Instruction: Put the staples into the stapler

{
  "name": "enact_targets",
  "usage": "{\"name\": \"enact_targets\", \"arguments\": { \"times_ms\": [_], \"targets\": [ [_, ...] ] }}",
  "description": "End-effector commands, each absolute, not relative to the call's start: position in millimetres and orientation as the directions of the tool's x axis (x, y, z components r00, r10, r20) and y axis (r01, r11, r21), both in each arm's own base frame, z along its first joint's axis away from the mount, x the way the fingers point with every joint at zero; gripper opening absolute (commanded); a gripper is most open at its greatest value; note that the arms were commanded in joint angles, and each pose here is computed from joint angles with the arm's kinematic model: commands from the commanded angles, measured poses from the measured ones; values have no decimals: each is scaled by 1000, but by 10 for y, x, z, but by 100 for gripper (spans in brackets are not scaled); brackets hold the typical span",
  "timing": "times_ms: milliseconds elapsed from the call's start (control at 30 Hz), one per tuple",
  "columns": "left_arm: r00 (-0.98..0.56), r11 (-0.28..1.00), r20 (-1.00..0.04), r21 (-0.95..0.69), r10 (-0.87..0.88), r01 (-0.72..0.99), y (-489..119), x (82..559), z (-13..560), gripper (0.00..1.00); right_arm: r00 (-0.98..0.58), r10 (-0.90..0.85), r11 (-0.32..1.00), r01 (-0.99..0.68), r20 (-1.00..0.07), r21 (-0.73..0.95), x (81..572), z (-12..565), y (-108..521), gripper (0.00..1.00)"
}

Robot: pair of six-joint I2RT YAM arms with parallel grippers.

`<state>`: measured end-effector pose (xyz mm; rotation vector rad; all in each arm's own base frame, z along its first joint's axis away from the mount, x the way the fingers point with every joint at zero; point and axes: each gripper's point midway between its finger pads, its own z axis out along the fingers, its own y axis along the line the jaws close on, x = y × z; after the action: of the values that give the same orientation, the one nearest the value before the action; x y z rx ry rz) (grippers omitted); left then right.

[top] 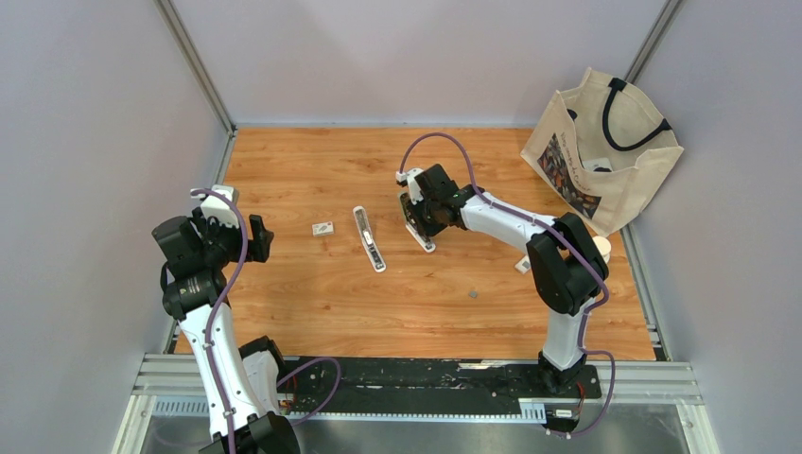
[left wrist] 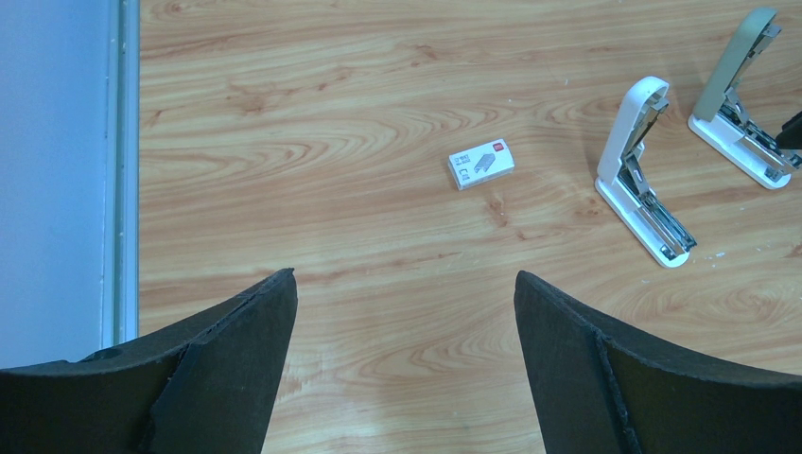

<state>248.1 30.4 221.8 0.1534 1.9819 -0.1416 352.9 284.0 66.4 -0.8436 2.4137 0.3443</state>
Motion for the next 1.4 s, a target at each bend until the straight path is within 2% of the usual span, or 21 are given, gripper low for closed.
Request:
{"name": "enact_targets", "arguments": {
  "times_ms": [0, 767, 1367],
  "targets": [
    [-375, 984, -924, 2, 70, 177, 335, 2497, 2262, 93, -628, -489, 772, -635, -605, 34, 3631, 711, 2838, 11],
    [-375, 984, -924, 6, 73, 176, 340, 2495, 2257, 93, -636, -499, 767, -640, -589, 42, 3608, 644, 2849, 11],
    [-375, 984, -924, 7, 74, 178, 338, 2495, 2258, 93, -615, -467, 768, -638, -635, 54, 3632, 851, 2851, 11]
  ]
}}
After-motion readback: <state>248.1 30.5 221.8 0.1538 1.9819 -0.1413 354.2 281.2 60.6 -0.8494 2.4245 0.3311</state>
